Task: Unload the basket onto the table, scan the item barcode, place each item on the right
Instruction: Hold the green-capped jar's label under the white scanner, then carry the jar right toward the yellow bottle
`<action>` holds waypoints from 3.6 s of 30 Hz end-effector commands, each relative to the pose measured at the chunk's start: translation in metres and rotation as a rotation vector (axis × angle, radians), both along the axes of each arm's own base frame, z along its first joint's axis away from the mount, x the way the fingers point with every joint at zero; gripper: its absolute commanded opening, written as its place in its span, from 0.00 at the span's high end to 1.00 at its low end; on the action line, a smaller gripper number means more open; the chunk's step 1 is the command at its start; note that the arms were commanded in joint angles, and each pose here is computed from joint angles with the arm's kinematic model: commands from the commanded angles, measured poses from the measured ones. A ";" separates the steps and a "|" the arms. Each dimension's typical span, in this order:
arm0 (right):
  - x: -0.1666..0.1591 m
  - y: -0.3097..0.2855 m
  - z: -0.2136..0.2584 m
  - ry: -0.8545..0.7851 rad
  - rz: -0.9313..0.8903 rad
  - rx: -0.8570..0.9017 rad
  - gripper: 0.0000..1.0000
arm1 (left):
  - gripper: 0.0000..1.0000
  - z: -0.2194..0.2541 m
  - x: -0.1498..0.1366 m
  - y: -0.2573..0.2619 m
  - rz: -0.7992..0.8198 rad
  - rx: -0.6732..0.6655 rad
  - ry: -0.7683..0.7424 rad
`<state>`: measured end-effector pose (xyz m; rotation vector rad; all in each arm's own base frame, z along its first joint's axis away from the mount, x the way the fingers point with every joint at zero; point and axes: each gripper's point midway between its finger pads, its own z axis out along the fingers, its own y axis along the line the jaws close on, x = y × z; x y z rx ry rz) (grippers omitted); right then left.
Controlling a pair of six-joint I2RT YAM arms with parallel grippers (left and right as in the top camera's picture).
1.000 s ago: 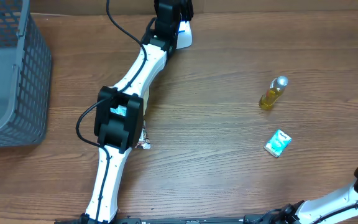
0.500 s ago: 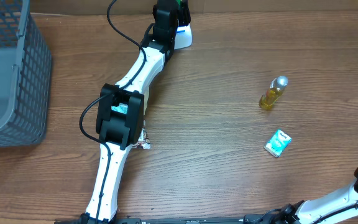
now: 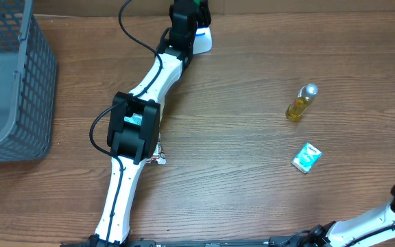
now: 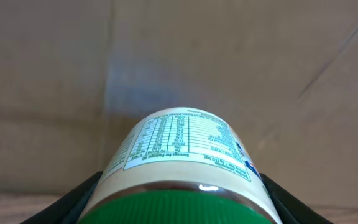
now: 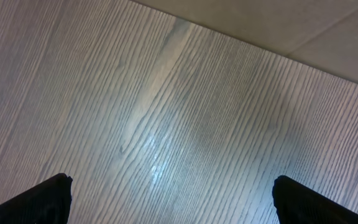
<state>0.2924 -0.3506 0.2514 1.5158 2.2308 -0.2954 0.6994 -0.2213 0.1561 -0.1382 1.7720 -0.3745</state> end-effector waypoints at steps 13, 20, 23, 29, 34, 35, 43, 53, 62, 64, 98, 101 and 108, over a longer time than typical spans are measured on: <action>-0.001 -0.001 0.010 -0.014 -0.003 -0.024 0.00 | 0.96 0.104 -0.025 -0.010 -0.104 0.067 -0.070; -0.001 -0.001 0.010 -0.014 -0.003 -0.024 0.00 | 0.96 0.134 -0.104 -0.014 -0.165 0.157 0.203; -0.001 -0.001 0.010 -0.014 -0.003 -0.024 0.00 | 0.94 0.123 -0.147 -0.017 -0.186 0.175 0.367; -0.001 -0.001 0.010 -0.014 -0.003 -0.024 0.00 | 0.96 0.064 -0.223 -0.032 -0.254 0.260 0.710; -0.001 -0.001 0.010 -0.014 -0.003 -0.024 0.00 | 0.96 0.022 -0.277 -0.055 -0.278 0.256 0.934; -0.001 -0.001 0.010 -0.014 -0.003 -0.024 0.00 | 0.96 0.016 -0.285 -0.061 -0.282 0.254 0.962; -0.001 -0.001 0.010 -0.014 -0.003 -0.024 0.00 | 0.90 -0.029 -0.340 -0.122 -0.309 0.259 1.084; -0.001 -0.001 0.010 -0.014 -0.003 -0.024 0.00 | 0.89 -0.088 -0.385 -0.192 -0.374 0.299 1.118; -0.001 -0.001 0.010 -0.014 -0.003 -0.024 0.00 | 0.85 -0.094 -0.406 -0.215 -0.432 0.328 1.097; -0.001 -0.001 0.010 -0.014 -0.003 -0.024 0.00 | 0.85 -0.094 -0.408 -0.216 -0.436 0.331 1.096; -0.001 -0.001 0.010 -0.014 -0.003 -0.024 0.00 | 0.49 -0.101 -0.416 -0.216 -0.416 0.410 1.062; -0.001 -0.001 0.010 -0.014 -0.003 -0.024 0.00 | 0.35 -0.101 -0.418 -0.217 -0.444 0.427 1.059; -0.001 -0.001 0.010 -0.014 -0.003 -0.024 0.00 | 0.17 -0.101 -0.424 -0.221 -0.513 0.444 1.069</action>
